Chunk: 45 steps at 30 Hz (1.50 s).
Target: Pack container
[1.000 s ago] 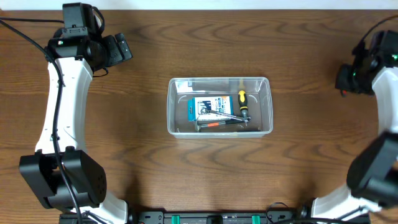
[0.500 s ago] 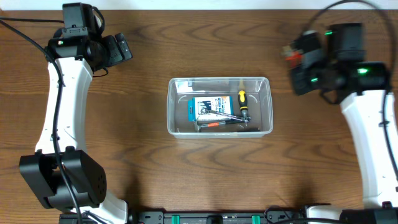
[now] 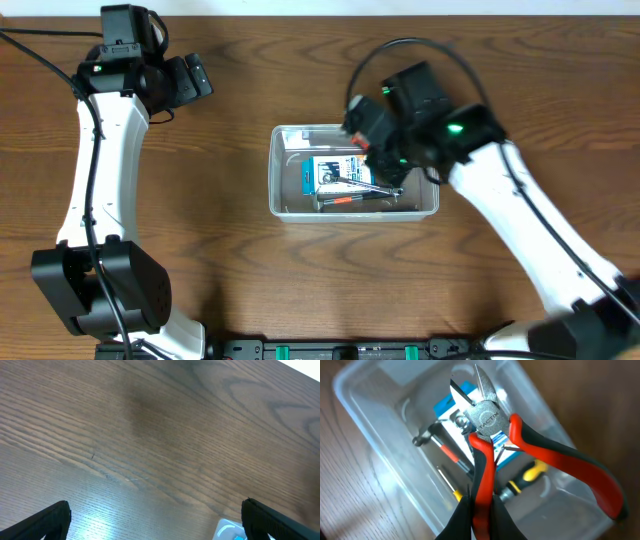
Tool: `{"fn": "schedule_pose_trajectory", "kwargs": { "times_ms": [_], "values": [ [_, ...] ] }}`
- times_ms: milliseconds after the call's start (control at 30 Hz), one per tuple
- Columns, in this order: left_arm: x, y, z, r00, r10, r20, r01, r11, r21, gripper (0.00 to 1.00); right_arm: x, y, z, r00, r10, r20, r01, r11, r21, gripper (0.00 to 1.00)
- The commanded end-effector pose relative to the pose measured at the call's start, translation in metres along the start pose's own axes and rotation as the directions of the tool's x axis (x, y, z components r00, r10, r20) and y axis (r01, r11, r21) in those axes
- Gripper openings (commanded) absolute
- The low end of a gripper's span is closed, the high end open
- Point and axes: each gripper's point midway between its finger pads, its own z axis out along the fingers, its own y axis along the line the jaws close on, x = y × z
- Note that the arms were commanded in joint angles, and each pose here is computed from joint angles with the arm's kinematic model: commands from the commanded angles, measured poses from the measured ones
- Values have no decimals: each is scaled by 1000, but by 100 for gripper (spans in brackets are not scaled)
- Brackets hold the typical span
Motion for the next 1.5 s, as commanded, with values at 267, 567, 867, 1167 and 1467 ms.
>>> {"fn": "schedule_pose_trajectory", "kwargs": {
  "times_ms": [267,567,867,1167,1467],
  "values": [
    [-4,-1,-3,1000,-13,11,13,1000,5,98,44,4,106,959,4,-283,-35,994,-104,6],
    [-4,-1,-3,1000,-13,11,13,1000,5,98,64,7,136,930,25,-367,-77,989,-128,16],
    [-4,-1,-3,1000,-13,11,13,1000,5,98,39,1,117,952,58,-300,-91,991,-97,35],
    [-4,-1,-3,1000,-13,11,13,1000,5,98,-29,-35,26,979,188,-84,-181,980,88,56],
    [-4,-1,-3,1000,-13,11,13,1000,5,98,7,-134,-94,872,468,143,-481,767,425,99]
  ]
}}
